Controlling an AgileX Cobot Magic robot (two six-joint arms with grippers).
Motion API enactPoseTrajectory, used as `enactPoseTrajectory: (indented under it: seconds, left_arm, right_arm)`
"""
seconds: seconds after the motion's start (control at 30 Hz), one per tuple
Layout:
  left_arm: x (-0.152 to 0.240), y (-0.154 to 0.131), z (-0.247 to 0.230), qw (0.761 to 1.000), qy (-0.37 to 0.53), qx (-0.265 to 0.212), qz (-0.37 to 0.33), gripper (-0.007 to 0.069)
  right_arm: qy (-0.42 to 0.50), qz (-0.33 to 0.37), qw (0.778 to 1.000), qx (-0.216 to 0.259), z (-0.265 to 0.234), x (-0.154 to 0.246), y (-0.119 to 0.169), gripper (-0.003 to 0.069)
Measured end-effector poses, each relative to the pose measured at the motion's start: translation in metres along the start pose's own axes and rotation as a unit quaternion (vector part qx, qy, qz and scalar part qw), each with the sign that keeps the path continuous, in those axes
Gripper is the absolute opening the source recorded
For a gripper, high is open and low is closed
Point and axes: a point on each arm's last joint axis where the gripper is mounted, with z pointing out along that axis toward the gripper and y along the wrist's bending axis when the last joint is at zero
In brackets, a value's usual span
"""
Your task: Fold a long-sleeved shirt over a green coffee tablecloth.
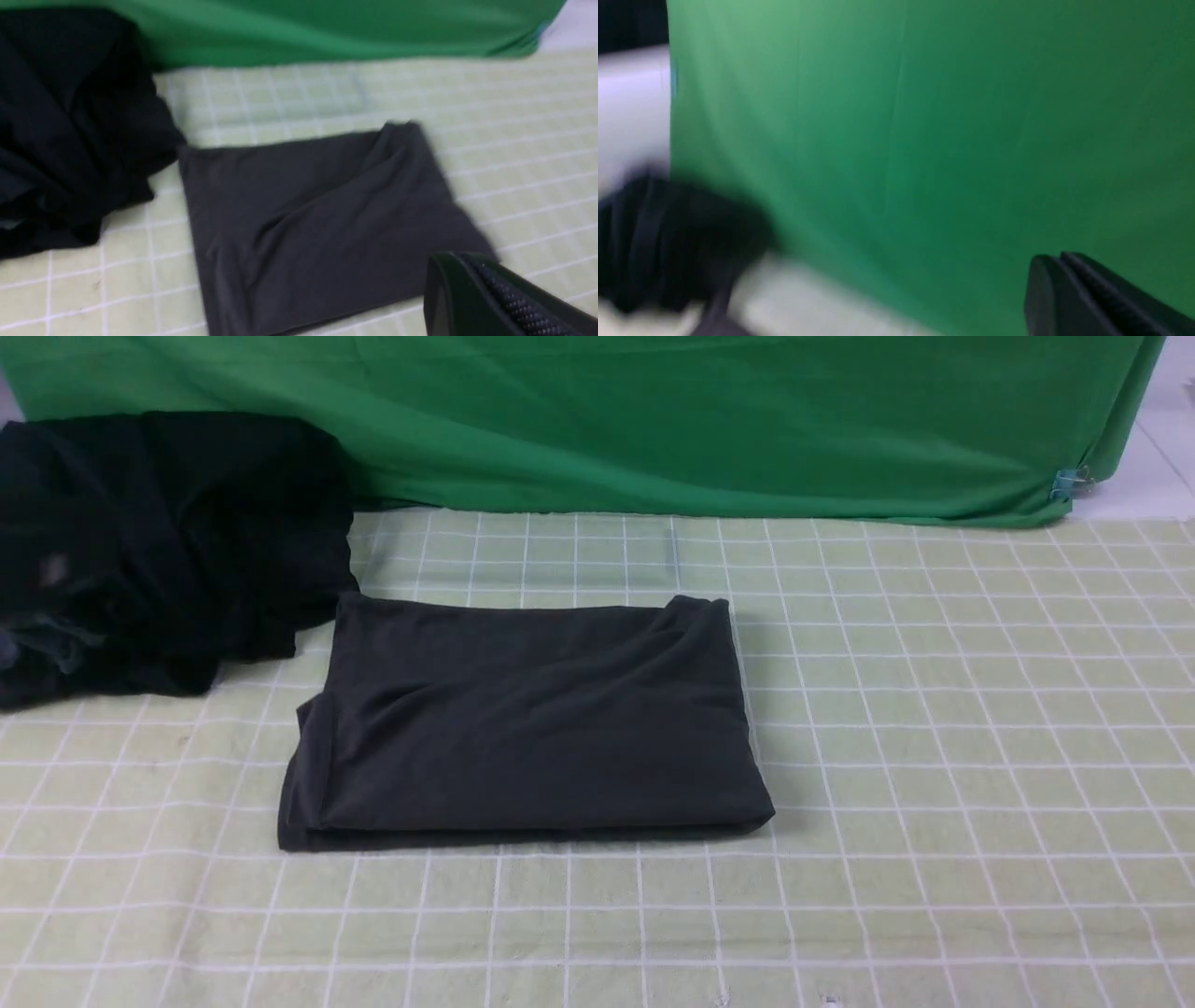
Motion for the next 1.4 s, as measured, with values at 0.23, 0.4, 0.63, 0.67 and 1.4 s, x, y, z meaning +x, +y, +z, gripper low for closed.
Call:
enactPoseTrajectory:
  seconds: [0.23, 0.4, 0.63, 0.67, 1.4]
  left_arm:
    - [0.071, -0.002, -0.052, 0.996, -0.087, 0.02, -0.013, -0.0004]
    - [0.107, 0.003, -0.056, 0.99, -0.141, 0.015, -0.015, -0.0004]
    - [0.119, 0.01, -0.044, 0.982, -0.187, 0.004, -0.022, -0.0003]
    - [0.12, 0.011, -0.044, 0.982, -0.187, 0.004, -0.021, -0.0003]
    - [0.121, 0.015, -0.041, 0.98, -0.196, -0.023, 0.016, -0.0002]
  right_arm:
    - [-0.231, -0.002, 0.972, 0.031, -0.09, 0.071, 0.005, 0.0001]
    - [-0.303, -0.002, 0.952, 0.04, -0.111, 0.086, 0.005, 0.0038]
    - [-0.322, -0.001, 0.946, 0.043, -0.115, 0.083, 0.005, 0.0166]
    - [-0.319, -0.001, 0.947, 0.042, -0.114, 0.084, 0.005, 0.0183]
    - [-0.23, 0.0, 0.973, 0.031, -0.105, 0.098, 0.007, 0.0241]
